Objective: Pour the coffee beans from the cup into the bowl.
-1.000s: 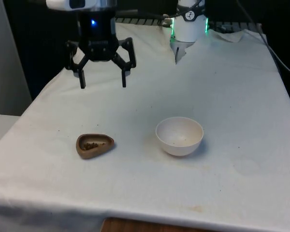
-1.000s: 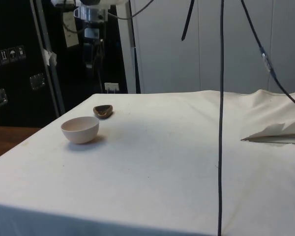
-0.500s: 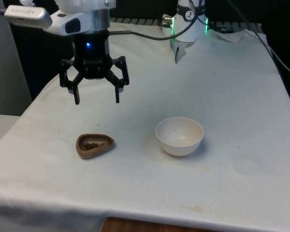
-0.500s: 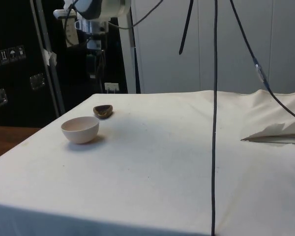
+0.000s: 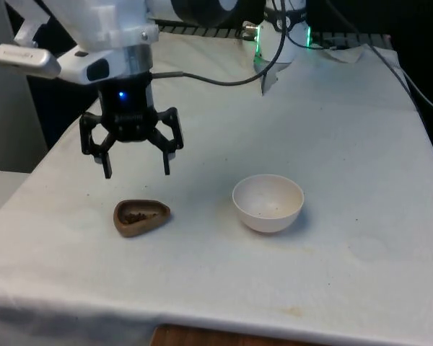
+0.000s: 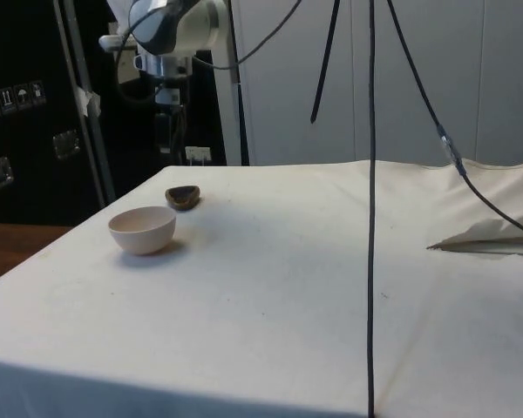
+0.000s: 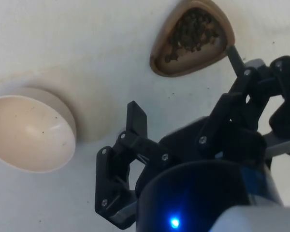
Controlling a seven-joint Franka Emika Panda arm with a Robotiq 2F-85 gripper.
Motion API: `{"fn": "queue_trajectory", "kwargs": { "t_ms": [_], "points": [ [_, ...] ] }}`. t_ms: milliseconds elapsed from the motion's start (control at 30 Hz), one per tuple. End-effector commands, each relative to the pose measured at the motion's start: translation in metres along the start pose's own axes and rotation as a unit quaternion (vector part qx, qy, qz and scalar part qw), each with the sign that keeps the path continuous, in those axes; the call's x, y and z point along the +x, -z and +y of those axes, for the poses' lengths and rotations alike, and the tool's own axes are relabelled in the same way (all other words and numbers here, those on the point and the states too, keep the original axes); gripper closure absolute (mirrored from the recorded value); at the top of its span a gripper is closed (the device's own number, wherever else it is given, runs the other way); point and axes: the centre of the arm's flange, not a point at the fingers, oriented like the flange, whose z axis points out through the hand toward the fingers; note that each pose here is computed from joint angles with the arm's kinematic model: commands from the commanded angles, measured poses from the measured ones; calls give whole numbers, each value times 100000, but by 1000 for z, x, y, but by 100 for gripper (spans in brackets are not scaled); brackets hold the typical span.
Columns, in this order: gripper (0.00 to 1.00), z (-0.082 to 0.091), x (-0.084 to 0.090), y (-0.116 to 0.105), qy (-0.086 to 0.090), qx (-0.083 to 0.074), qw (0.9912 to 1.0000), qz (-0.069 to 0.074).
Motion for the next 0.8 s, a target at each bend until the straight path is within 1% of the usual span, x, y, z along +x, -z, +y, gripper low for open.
{"fn": "queue_trajectory", "kwargs": {
  "t_ms": [0,33,167,200,233,400,433,467,500,600,667,733,767],
  "points": [
    [0,2,-1,-4,124,797,99996,-368],
    [0,5,-2,-9,166,1204,99992,-441],
    [0,10,-5,-18,117,2189,99975,-429],
    [0,8,-4,-15,149,1353,99991,-37],
    [0,13,-6,-21,83,2733,99962,-205],
    [0,19,-7,-28,-35,4233,99910,331],
    [0,22,-9,-31,-151,4934,99877,382],
    [0,21,-8,-29,-124,4123,99911,837],
    [0,23,-9,-31,-180,5285,99859,374],
    [0,26,-10,-33,-245,6026,99818,280],
    [0,28,-11,-35,-153,6385,99796,106],
    [0,30,-11,-37,-17,6603,99780,-500],
    [0,30,-12,-36,-133,6026,99818,8]
  ]
}}
